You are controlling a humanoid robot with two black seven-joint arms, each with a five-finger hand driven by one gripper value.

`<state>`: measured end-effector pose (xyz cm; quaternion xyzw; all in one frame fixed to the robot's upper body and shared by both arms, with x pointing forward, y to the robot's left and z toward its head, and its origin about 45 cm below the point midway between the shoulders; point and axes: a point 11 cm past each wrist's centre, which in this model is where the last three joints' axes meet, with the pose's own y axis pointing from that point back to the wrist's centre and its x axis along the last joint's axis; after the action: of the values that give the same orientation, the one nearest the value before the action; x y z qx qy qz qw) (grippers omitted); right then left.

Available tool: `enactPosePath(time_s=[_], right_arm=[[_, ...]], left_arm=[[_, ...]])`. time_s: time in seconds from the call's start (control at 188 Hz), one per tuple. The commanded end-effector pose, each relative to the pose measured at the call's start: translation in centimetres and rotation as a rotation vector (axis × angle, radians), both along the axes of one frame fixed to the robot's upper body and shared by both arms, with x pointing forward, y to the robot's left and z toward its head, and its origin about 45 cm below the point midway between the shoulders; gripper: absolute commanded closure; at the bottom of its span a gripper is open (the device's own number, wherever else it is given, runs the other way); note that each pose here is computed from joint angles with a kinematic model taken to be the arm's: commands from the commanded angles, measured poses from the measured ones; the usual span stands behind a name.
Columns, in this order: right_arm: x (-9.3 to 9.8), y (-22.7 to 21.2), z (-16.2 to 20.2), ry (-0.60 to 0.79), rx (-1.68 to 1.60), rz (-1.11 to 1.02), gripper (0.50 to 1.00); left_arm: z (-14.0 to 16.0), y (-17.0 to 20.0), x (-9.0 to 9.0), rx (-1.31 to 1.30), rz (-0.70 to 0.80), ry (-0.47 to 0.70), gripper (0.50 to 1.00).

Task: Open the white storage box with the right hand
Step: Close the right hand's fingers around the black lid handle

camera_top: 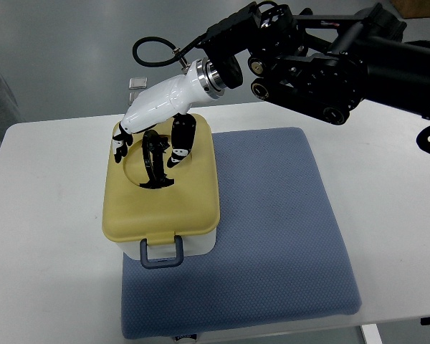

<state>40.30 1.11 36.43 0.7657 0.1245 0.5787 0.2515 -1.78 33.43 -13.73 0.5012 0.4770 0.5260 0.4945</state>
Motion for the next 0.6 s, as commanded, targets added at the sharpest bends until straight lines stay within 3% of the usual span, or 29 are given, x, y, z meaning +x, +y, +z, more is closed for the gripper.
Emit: enactPosePath(time_s=[0.0,0.16,0.368,0.448,0.592], right_arm=[[0.04,0.0,-0.04,-0.002,0.005,-0.001,0.771],[0.07,-0.17,-0.51,0.003,0.0,-0.004,0.846],[0.1,-0.25,-0.69,0.007,0.0,-0.007,0.861],[0.1,-0.25,-0.69,0.007,0.0,-0.007,0.891],[0.1,-0.25,-0.7,0.008,-0.001,-0.007,1.0]], left_arm=[[0.0,0.0,0.0,0.0,0.0,0.0,0.5],[0.0,0.0,0.0,0.0,0.0,0.0,0.5],[0.0,0.0,0.0,0.0,0.0,0.0,0.5],[0.0,0.0,0.0,0.0,0.0,0.0,0.5],[0.0,0.0,0.0,0.0,0.0,0.0,0.5]])
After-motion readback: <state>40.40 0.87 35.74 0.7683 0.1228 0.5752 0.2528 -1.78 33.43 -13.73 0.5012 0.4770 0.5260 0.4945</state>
